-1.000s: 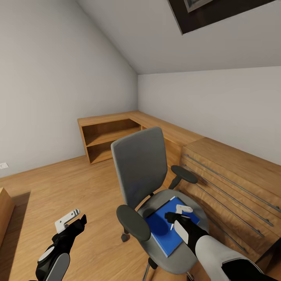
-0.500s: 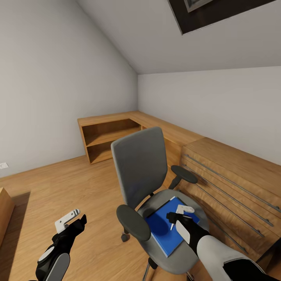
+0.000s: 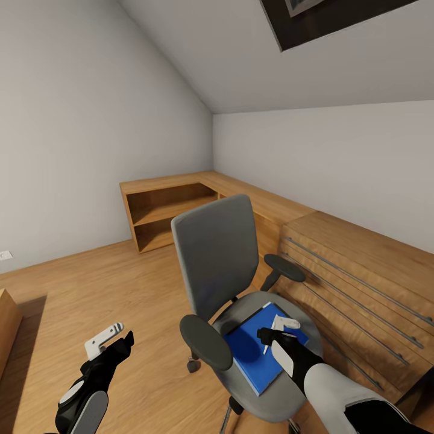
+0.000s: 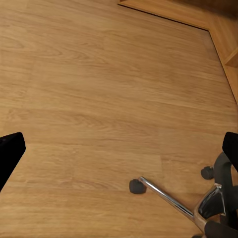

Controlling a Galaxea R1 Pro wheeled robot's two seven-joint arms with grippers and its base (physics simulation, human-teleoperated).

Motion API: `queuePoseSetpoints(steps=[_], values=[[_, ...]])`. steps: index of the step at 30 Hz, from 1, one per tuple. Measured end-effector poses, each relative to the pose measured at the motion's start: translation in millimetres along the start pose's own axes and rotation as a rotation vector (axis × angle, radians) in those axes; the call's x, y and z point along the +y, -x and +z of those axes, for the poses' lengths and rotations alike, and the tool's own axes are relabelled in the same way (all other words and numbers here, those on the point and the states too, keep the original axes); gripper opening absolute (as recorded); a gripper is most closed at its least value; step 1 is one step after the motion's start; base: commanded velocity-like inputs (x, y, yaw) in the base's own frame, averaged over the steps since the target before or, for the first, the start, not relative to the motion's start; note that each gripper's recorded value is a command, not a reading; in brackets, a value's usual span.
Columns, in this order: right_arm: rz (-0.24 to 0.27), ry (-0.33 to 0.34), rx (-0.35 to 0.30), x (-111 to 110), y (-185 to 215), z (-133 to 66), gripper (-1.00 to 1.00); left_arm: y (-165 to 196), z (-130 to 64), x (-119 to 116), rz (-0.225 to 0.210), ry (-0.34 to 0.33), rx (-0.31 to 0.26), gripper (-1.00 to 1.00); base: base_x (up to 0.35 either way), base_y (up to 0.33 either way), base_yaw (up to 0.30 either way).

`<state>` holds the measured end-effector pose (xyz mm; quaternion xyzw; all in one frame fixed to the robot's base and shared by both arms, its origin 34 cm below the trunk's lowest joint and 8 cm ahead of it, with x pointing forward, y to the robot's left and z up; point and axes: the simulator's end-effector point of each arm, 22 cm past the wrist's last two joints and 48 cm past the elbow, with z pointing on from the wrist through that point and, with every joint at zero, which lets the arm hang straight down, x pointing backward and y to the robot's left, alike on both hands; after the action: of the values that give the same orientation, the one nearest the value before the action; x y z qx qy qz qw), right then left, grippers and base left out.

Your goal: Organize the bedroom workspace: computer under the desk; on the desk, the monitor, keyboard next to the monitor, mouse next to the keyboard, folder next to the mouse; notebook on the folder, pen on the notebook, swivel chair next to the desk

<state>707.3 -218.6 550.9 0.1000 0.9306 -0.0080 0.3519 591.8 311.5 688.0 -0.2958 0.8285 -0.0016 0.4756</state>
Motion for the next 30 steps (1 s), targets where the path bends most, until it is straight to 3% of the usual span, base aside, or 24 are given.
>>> queuePoseSetpoints(steps=[4, 5, 30], values=[[0.000, -0.001, -0.001, -0.2, 0.3, 0.0, 1.00, 0.1, 0.0, 0.1, 0.000, 0.000, 0.000, 1.00, 0.000, 0.000, 0.000], [0.000, -0.001, -0.001, -0.2, 0.4, 0.0, -1.00, 0.1, 0.0, 0.1, 0.000, 0.000, 0.000, 1.00, 0.000, 0.000, 0.000], [-0.004, -0.001, -0.005, 0.6, 3.6, -1.6, -1.00, 1.3, -0.9, 0.1, 0.001, 0.001, 0.000, 1.00, 0.000, 0.000, 0.000]])
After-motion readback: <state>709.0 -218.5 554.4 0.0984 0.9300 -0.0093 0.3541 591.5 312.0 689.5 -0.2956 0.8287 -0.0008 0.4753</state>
